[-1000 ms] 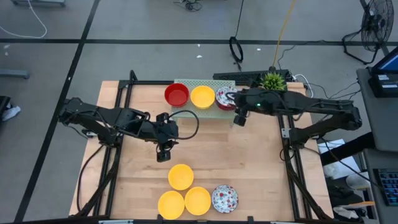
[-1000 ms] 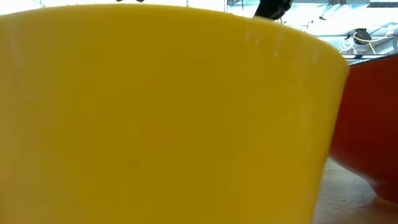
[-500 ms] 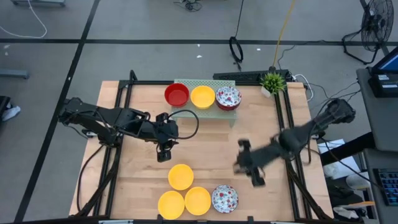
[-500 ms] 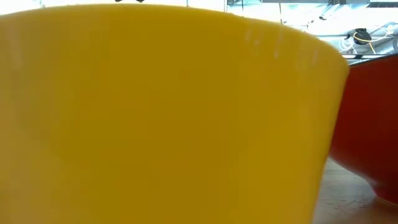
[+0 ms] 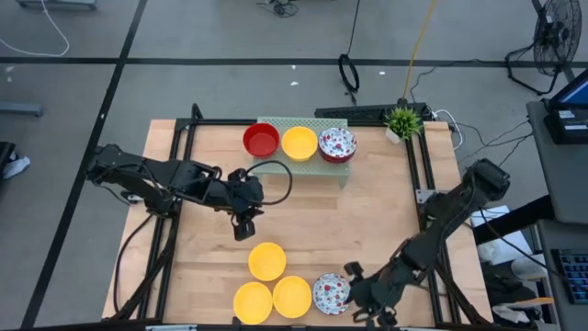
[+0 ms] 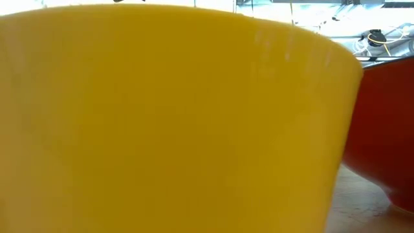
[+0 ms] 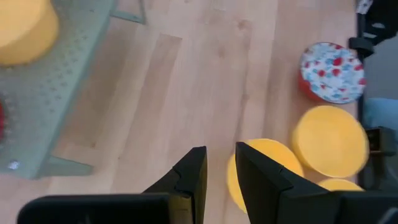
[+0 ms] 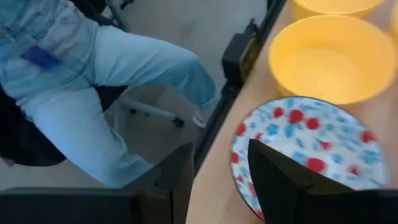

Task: Pick & Place Mini bowls
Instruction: Stack the white patterned bowl on the white patterned bowl on the shelf

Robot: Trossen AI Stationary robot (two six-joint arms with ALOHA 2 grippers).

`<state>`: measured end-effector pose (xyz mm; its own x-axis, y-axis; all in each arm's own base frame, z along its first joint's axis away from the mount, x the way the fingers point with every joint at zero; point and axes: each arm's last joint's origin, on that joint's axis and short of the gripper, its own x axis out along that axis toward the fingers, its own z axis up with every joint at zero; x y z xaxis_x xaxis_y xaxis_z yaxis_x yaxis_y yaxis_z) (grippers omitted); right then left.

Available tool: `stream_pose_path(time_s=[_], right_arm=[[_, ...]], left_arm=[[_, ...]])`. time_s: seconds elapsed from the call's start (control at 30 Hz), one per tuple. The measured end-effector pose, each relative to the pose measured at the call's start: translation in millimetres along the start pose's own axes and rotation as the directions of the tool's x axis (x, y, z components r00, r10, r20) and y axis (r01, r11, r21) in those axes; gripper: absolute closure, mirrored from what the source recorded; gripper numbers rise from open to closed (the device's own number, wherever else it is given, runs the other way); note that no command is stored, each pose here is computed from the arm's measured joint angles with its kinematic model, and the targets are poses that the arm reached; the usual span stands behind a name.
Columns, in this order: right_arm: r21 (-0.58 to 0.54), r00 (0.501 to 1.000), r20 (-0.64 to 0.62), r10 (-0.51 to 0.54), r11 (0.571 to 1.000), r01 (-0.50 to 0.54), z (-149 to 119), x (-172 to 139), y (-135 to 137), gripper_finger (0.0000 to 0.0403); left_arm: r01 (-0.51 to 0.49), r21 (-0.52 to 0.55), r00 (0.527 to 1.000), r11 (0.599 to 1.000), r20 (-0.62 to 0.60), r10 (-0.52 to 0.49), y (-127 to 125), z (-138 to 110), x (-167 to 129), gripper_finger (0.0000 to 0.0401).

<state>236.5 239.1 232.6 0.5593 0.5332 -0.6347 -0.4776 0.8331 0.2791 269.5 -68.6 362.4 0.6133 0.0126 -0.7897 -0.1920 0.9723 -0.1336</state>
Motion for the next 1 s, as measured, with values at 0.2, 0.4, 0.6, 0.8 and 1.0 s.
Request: stream_pose_path(time_s=[0.2, 0.4, 0.6, 0.8, 1.0], right_arm=[[-0.029, 1.0, -0.011, 0.02, 0.999, -0.021, -13, 32, 7, 0.0264], [-0.054, 0.997, -0.057, -0.059, 0.997, 0.056, -27, 53, 2, 0.0264], [-0.12, 0.989, -0.07, -0.131, 0.985, 0.122, -35, 64, -3, 0.0264], [-0.139, 0.983, -0.055, -0.176, 0.976, 0.167, -35, 64, -5, 0.0264], [-0.122, 0.982, -0.062, -0.176, 0.978, 0.168, -36, 64, -5, 0.0264]], left_arm=[[0.042, -0.05, 0.999, 0.998, -0.017, -0.043, -8, -4, -2, 0.0313], [0.058, -0.086, 0.998, 0.995, -0.02, -0.06, -16, -8, -3, 0.0313], [0.075, -0.111, 0.997, 0.991, -0.025, -0.078, -24, -12, -5, 0.0313], [0.085, -0.123, 0.996, 0.989, -0.026, -0.088, -30, -16, -7, 0.0313], [0.095, -0.128, 0.995, 0.987, -0.03, -0.1, -35, -18, -8, 0.0313]])
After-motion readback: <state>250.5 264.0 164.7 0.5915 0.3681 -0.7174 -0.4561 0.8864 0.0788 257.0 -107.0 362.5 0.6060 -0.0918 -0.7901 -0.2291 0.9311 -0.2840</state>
